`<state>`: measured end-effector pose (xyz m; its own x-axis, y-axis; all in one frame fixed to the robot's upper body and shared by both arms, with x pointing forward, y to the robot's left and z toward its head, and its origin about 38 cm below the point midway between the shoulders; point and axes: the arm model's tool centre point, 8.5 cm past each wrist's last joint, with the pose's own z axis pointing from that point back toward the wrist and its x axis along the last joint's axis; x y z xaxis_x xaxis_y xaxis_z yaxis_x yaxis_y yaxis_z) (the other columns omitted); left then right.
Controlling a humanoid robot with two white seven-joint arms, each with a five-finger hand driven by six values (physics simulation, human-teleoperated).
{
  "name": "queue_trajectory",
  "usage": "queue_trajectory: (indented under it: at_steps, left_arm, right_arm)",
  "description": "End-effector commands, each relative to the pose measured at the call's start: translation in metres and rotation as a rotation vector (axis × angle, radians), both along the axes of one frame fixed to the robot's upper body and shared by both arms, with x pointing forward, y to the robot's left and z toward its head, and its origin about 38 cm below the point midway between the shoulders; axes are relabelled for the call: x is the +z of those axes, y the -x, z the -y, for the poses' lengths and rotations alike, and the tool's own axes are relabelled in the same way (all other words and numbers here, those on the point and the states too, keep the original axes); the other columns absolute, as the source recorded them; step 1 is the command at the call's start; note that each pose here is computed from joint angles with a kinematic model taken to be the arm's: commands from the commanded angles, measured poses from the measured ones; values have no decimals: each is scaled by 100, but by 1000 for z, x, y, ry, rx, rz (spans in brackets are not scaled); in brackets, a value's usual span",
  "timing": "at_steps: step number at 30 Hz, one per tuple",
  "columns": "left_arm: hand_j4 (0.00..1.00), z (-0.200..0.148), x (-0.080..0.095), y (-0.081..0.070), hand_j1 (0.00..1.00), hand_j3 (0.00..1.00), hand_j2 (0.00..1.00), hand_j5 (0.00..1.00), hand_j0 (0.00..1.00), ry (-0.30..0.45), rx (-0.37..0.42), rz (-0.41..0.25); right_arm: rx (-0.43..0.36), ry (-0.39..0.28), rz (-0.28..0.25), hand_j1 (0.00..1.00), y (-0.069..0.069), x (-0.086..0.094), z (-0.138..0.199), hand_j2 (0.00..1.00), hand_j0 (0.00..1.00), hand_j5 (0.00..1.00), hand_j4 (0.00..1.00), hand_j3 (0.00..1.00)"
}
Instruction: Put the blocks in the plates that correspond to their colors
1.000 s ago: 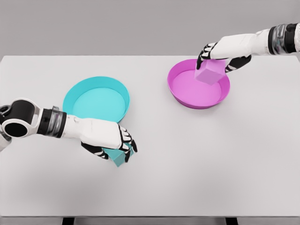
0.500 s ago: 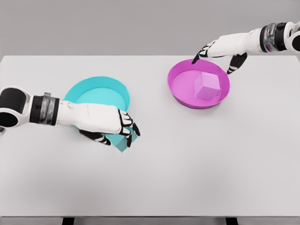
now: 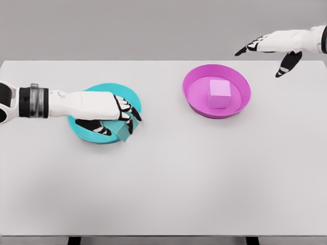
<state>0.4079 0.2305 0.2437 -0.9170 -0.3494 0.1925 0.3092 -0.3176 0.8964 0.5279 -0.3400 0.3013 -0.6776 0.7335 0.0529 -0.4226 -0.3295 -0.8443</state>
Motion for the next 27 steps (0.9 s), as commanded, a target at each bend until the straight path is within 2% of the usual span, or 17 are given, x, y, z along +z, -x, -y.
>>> queue_trajectory:
  at_steps: [1, 4, 10, 13, 15, 19, 23, 27]
  left_arm:
    - [58, -11, -1, -10, 58, 58, 58, 58, 58, 8, 50, -10]
    - [58, -20, 0, -17, 58, 58, 58, 58, 58, 13, 86, -11]
    - [58, -27, -16, -34, 58, 58, 58, 58, 58, 22, 150, -50]
    - [58, -30, -25, -41, 58, 58, 58, 58, 58, 21, 175, -70]
    - [58, -31, -29, -43, 58, 58, 58, 58, 58, 13, 186, -73]
    - [58, -33, -37, -49, 58, 58, 58, 58, 58, 10, 208, -89]
    - [59, -40, -44, -52, 59, 59, 59, 59, 59, 2, 235, -107]
    - [63, -36, -45, -53, 63, 63, 63, 63, 63, 8, 229, -107]
  right_arm:
    - [-30, -3, -4, 100, 3, 1, 14, 100, 100, 100, 100, 100]
    - [-60, 16, -30, 100, 10, -11, 32, 100, 100, 100, 100, 100]
    - [-71, 11, -26, 100, 10, -9, 35, 100, 100, 100, 100, 100]
    - [-84, 5, -37, 100, 9, -15, 38, 100, 100, 100, 100, 100]
    - [-102, 12, -54, 100, 10, -23, 44, 100, 100, 100, 100, 100]
    - [-81, 10, -80, 100, 10, -38, 33, 100, 100, 100, 100, 100]
    - [-73, 6, -78, 100, 10, -37, 30, 100, 100, 100, 100, 100]
    - [-73, 6, -79, 100, 10, -38, 30, 100, 100, 100, 100, 100]
